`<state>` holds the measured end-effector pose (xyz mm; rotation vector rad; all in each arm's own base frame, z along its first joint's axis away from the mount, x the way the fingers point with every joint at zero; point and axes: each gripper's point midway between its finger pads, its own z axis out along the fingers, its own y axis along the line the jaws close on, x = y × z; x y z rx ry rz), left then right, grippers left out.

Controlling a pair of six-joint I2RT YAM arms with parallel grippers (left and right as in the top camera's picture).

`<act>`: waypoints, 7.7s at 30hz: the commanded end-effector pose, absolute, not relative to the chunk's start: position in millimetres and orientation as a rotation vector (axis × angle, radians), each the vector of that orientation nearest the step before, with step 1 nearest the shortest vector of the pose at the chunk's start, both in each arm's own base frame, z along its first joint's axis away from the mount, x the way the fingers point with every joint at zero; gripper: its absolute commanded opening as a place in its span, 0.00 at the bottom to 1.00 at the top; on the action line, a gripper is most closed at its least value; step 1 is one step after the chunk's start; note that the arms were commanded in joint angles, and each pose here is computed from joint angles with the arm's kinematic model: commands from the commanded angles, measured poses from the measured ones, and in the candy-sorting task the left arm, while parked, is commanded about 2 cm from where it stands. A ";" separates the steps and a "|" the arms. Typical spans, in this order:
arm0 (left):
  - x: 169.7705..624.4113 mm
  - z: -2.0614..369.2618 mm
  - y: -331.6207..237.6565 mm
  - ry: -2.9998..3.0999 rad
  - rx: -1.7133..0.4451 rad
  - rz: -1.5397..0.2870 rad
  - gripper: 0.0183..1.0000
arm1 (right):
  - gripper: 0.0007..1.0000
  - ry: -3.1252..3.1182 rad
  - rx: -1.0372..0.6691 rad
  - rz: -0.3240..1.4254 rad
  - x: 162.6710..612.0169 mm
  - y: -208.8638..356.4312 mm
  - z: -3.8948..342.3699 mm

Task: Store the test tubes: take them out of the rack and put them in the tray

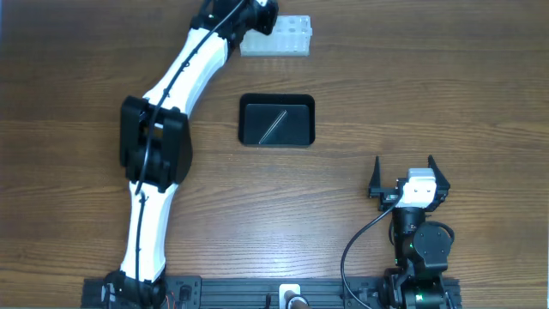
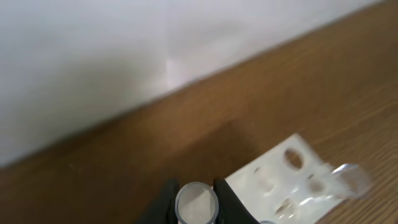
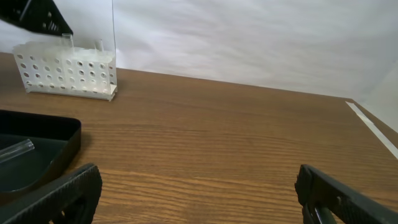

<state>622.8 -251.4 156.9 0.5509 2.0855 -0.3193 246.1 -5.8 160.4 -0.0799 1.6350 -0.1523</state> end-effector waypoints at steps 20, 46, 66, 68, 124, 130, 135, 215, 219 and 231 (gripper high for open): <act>507.4 253.0 -199.9 2.403 0.085 -0.227 0.09 | 0.99 1.642 -0.071 -0.169 246.0 -9.1 157.7; 441.6 95.0 -215.1 2.923 -0.123 0.008 0.14 | 0.99 1.642 -0.071 -0.169 246.0 -9.1 157.7; 430.0 55.0 -209.8 3.025 -0.061 0.119 0.14 | 0.99 1.642 -0.071 -0.169 246.0 -9.1 157.9; 429.2 53.3 -210.2 3.029 -0.051 0.124 0.14 | 0.99 1.642 -0.071 -0.169 246.0 -9.1 157.9; 442.8 427.5 -57.6 1.879 -0.102 0.107 0.89 | 0.99 1.642 -0.071 -0.169 246.0 -9.1 157.7; 396.1 408.2 -20.8 1.797 -0.070 0.114 0.91 | 0.99 1.642 -0.071 -0.169 246.0 -9.1 157.7; 349.3 379.4 -13.6 1.701 0.018 0.100 0.94 | 0.99 1.642 -0.071 -0.169 246.0 -9.1 157.9; 245.3 158.5 -18.1 1.632 0.141 -0.028 1.00 | 0.99 1.642 -0.071 -0.169 246.0 -9.1 157.9; 245.3 158.5 -18.1 1.632 0.140 -0.028 1.00 | 0.99 1.642 -0.071 -0.169 246.0 -9.1 157.7; 245.3 158.5 -18.1 1.632 0.140 -0.028 1.00 | 0.99 1.641 -0.078 -0.164 246.1 -7.3 157.8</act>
